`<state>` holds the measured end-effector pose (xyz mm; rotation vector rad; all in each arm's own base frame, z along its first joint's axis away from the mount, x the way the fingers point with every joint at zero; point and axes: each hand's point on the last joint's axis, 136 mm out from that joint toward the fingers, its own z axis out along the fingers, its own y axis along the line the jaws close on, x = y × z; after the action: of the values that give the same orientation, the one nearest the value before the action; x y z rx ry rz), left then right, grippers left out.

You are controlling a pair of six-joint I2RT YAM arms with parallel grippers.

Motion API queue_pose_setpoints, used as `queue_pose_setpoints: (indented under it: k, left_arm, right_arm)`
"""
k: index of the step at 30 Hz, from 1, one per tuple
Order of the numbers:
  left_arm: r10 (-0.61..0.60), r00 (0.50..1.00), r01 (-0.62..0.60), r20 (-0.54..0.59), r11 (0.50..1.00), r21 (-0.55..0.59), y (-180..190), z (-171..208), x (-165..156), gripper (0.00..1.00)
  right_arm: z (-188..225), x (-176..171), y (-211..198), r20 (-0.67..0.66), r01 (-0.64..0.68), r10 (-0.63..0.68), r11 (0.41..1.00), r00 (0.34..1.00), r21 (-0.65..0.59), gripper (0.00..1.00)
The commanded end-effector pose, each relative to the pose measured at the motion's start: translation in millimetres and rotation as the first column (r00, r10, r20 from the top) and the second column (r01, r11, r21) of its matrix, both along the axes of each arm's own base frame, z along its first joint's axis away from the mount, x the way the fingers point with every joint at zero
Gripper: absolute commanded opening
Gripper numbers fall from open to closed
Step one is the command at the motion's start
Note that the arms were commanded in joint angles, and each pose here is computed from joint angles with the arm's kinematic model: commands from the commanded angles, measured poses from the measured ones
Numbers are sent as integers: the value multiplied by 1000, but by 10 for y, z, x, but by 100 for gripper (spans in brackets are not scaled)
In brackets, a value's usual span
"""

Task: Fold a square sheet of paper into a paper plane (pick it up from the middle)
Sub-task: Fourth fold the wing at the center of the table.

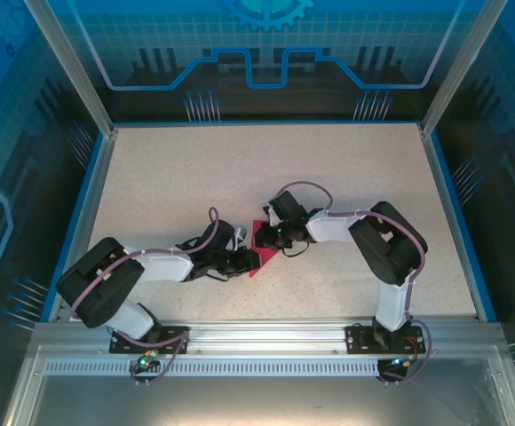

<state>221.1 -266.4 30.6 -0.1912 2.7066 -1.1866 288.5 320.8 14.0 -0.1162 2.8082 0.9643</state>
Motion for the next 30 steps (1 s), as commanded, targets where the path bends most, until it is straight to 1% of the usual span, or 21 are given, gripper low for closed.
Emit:
queue_pose_setpoints:
  k: [1, 8, 16, 22, 30]
  left_arm:
    - [-25, 998, 25, -57, 1000, 6, 14, -83, -154, 20]
    - [-24, 998, 25, -66, 999, 23, 33, -129, -182, 12]
    - [-7, 996, 15, -92, 997, 81, 121, -268, -218, 6]
    - [2, 993, 12, -119, 993, 118, 179, -369, -266, 4]
    - [6, 984, 24, -178, 986, 166, 347, -495, -501, 0]
  right_arm:
    - [101, -104, -6, -6, -26, 26, 999, 1000, 23, 11]
    - [142, -222, 31, -15, -67, 68, 996, 998, 54, 11]
    - [42, -339, 47, -44, -85, 87, 995, 995, 55, 10]
    - [-88, -312, -61, -49, -46, 46, 999, 998, -3, 10]
    - [-231, -250, -183, -59, 6, -9, 998, 998, -57, 9]
